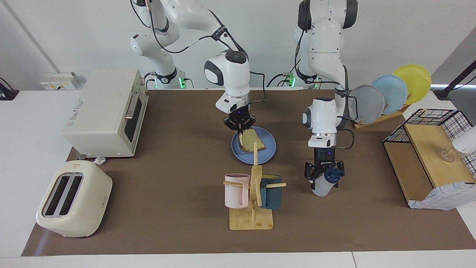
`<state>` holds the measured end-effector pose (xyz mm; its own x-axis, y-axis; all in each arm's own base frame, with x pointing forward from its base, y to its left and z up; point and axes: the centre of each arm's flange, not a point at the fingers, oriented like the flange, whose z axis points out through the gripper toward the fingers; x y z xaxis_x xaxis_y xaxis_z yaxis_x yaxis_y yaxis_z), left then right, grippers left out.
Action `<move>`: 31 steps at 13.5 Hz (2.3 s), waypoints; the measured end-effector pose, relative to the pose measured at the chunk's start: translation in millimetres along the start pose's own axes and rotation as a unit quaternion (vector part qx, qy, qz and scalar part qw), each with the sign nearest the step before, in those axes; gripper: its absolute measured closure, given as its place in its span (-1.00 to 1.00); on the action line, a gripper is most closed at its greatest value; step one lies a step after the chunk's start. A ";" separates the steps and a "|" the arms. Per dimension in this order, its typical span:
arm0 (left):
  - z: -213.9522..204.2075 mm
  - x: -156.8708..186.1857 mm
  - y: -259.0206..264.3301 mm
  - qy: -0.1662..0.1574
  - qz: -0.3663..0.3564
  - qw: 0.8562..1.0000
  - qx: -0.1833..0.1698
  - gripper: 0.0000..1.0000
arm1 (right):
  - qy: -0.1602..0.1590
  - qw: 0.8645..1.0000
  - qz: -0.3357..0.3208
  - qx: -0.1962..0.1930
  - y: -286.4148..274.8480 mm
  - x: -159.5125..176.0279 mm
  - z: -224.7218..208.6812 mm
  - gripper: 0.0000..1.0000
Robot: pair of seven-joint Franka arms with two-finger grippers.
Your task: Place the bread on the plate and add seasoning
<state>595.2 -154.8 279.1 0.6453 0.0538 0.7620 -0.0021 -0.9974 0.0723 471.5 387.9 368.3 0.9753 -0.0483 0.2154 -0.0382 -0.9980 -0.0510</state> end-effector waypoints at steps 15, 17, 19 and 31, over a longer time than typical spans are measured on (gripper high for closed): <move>1.1 15.7 -20.5 0.012 -0.005 1.000 0.013 0.05 | -0.002 0.998 0.066 -0.007 30.1 7.9 12.3 -0.09; -2.9 29.3 -19.6 0.006 -0.008 1.000 0.009 0.07 | 0.004 0.998 0.068 -0.001 28.9 11.2 5.6 -0.59; -10.4 51.1 -15.2 -0.012 0.002 1.000 0.001 0.07 | 0.012 0.997 0.072 0.005 30.5 17.2 -8.9 -0.99; -80.4 151.1 4.9 -0.167 0.164 0.971 -0.049 0.07 | -0.103 0.992 -0.037 -0.057 303.6 150.7 -184.2 -1.00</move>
<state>631.3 -147.6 446.3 0.8093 -0.3015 0.5042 -0.3120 -0.9478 -0.0660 566.8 70.0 564.8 0.9997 0.0239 0.0108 0.0230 -0.9972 0.0710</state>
